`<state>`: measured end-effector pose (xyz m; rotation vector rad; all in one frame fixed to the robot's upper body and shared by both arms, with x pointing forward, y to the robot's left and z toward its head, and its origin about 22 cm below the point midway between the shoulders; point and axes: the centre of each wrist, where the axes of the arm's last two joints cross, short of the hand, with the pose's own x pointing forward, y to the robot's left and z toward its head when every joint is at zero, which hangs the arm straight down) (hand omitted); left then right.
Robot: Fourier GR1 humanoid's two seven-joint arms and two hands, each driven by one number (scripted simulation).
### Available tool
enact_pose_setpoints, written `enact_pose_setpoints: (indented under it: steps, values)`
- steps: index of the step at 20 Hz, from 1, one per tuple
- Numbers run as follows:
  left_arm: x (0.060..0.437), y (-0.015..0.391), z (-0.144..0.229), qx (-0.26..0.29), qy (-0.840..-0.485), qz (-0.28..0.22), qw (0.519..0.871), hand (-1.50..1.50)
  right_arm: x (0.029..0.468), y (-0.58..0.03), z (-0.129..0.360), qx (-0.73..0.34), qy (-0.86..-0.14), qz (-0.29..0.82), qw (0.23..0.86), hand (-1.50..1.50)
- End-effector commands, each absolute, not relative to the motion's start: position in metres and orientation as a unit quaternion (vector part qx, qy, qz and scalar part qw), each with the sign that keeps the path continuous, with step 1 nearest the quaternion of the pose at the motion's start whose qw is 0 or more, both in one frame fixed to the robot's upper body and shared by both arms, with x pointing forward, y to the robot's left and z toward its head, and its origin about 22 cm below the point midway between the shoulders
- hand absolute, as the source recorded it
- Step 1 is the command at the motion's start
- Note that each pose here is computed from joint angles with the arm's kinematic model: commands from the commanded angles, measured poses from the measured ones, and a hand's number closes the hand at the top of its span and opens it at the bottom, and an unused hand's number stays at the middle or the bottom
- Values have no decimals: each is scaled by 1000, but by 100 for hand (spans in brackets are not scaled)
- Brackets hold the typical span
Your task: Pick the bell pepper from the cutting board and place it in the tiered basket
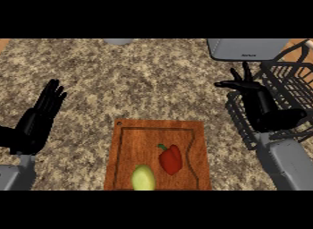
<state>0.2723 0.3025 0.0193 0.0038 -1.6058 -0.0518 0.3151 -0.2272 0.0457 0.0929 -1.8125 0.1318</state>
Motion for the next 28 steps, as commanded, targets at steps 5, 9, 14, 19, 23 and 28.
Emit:
enact_pose_setpoints:
  steps: [5, 9, 14, 19, 23, 28]
  values:
    - [274, 326, 31, 173, -714, -79, 674, 0, 280, -193, 42, 37, -765, 13, 643, 150]
    - [265, 348, 26, 196, -689, -75, 693, 0, 257, -253, -22, -215, -657, -31, 722, -150]
    - [263, 332, 21, 205, -681, -80, 699, 0, 218, -205, -24, -235, -659, -56, 712, -150]
    - [275, 322, 33, 211, -681, -87, 695, 0, 190, -206, 16, -239, -638, 75, 728, -150]
    - [277, 318, 34, 210, -684, -93, 692, 0, 187, -216, 33, -253, -562, 215, 757, -150]
    - [280, 306, 36, 202, -687, -105, 690, 0, 195, -199, 96, -279, -506, 276, 768, -150]
